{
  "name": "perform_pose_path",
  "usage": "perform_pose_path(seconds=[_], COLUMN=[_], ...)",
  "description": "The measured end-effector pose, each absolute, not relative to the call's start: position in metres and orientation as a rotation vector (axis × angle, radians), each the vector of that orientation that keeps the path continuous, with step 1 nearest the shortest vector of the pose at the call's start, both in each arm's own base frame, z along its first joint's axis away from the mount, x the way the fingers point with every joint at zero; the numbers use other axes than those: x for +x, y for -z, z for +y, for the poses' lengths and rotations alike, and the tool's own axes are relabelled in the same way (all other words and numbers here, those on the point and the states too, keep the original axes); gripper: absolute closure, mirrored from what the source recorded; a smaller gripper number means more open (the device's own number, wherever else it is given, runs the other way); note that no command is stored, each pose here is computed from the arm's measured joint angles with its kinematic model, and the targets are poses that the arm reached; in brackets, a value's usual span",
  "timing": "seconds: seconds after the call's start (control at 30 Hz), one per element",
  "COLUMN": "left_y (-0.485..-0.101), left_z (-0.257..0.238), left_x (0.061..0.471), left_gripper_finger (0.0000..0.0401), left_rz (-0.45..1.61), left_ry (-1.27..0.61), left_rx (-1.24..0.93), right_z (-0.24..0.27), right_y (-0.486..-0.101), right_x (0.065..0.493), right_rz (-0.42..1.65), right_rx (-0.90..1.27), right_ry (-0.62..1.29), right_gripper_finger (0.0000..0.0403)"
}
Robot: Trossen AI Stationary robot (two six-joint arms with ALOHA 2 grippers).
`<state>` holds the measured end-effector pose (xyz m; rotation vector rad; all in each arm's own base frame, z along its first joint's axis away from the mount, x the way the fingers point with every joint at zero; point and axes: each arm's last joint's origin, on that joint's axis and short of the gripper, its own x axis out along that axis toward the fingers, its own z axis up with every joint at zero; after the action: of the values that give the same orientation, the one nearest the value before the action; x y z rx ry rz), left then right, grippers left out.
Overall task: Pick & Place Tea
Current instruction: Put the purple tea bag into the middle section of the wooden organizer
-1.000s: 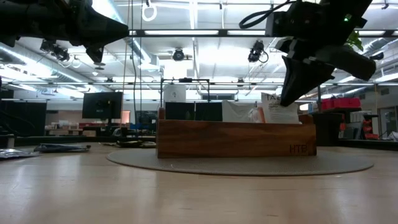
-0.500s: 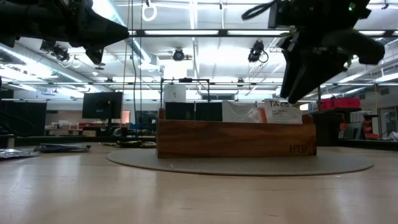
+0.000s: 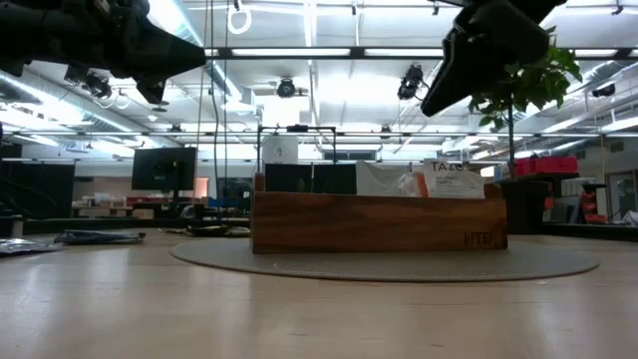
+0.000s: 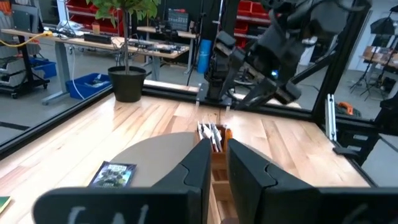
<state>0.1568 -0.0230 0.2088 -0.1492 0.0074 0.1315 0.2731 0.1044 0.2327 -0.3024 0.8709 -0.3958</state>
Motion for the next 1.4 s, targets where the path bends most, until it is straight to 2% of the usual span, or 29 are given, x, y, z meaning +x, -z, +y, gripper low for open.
perform_pose_path(seconds=[0.37,0.6,0.87,1.17,1.4], left_y=[-0.207,-0.207,-0.203,-0.195,-0.184], left_z=[-0.023,-0.023,-0.023,-0.023,-0.022], left_x=[0.157,0.157,0.157,0.155,0.153], left_gripper_finger=[0.0348,0.0348,0.0348,0.0348,0.0348], left_rz=[0.022,0.025,0.065,0.149,0.251], left_ry=[-0.133,-0.133,-0.136,-0.146,-0.176], left_rx=[-0.141,-0.139,-0.129,-0.157,-0.274], right_z=[0.111,0.098,0.083,0.069,0.067], right_y=[-0.244,-0.247,-0.258,-0.259,-0.258], right_x=[0.289,0.298,0.316,0.321,0.321], right_rz=[0.705,0.672,0.576,0.572,0.575], right_rx=[-0.310,-0.279,-0.250,-0.222,-0.228], right_ry=[0.335,0.369,0.257,0.247,0.246], right_gripper_finger=[0.0234,0.0234,0.0234,0.0234,0.0234])
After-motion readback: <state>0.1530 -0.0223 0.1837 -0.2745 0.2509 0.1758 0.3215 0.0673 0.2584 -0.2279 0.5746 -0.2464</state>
